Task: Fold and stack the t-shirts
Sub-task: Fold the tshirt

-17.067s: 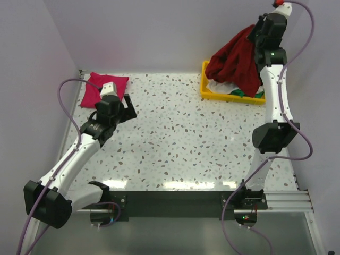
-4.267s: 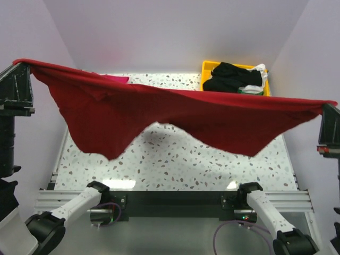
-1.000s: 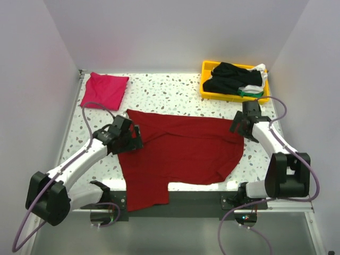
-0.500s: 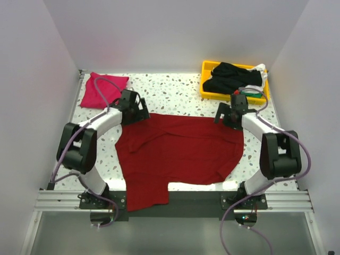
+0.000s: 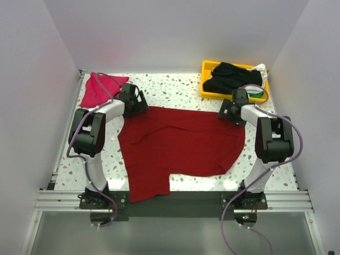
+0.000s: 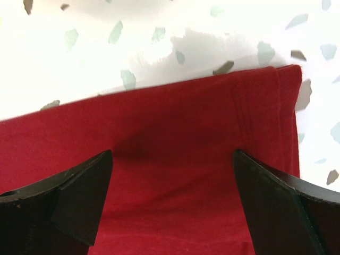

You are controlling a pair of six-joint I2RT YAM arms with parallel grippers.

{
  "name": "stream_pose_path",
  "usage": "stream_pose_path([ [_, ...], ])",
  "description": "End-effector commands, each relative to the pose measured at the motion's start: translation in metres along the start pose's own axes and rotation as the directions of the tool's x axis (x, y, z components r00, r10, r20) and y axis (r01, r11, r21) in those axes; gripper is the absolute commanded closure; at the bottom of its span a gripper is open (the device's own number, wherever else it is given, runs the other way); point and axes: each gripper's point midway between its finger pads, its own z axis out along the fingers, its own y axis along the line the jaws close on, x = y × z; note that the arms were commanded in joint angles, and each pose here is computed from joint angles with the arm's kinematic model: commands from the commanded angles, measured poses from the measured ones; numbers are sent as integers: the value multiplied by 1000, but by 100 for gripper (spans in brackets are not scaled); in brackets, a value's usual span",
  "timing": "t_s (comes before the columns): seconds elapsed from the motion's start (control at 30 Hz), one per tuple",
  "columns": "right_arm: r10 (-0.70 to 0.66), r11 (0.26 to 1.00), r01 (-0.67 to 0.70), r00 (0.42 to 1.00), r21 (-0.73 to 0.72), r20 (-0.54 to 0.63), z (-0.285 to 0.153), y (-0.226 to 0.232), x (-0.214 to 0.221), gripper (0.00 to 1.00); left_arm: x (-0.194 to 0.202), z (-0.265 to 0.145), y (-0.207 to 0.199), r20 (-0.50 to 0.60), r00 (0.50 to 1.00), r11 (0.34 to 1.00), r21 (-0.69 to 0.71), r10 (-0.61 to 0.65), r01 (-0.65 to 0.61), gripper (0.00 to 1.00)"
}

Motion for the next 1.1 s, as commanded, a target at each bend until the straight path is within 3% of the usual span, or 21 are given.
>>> stream_pose_path([
  [0.0, -31, 999, 29, 998, 42, 49, 8, -8, -19, 1, 4, 26, 13, -28, 999, 999, -28, 17, -17, 0],
  [0.33, -44, 998, 51, 989, -46, 143, -28, 9, -51, 1, -51, 14, -18, 40, 998, 999, 11, 51, -52, 0],
  [0.5, -73, 996, 81, 978, -34, 193, -76, 14, -44, 1, -71, -37, -25, 114, 993, 998, 38, 41, -45, 0],
  [0.6, -66, 997, 71, 983, -19, 172, -90, 9, -19, 1, -62, -69, -11, 126, 992, 999, 3, 31, -32, 0],
  [0.7, -59, 998, 62, 990, -14, 131, -105, 5, 11, 1, -38, -100, 7, 109, 994, 998, -50, 28, -22, 0],
  [0.73, -44, 998, 49, 989, -30, 144, -116, 6, 15, 1, -9, -103, 15, 66, 997, 996, -73, 47, -42, 0],
  [0.8, -106, 992, 113, 989, -61, 105, -123, 17, 44, 1, 10, -132, 19, 84, 996, 996, -81, 39, -32, 0],
  [0.93, -159, 987, 161, 986, -21, 50, -146, 15, 90, 1, 101, -165, 28, -36, 993, 990, -89, 109, -112, 0],
  [1.07, -229, 972, 225, 972, -70, -44, -166, 14, 154, 1, 168, -198, 46, -129, 990, 996, -47, 64, -71, 0],
])
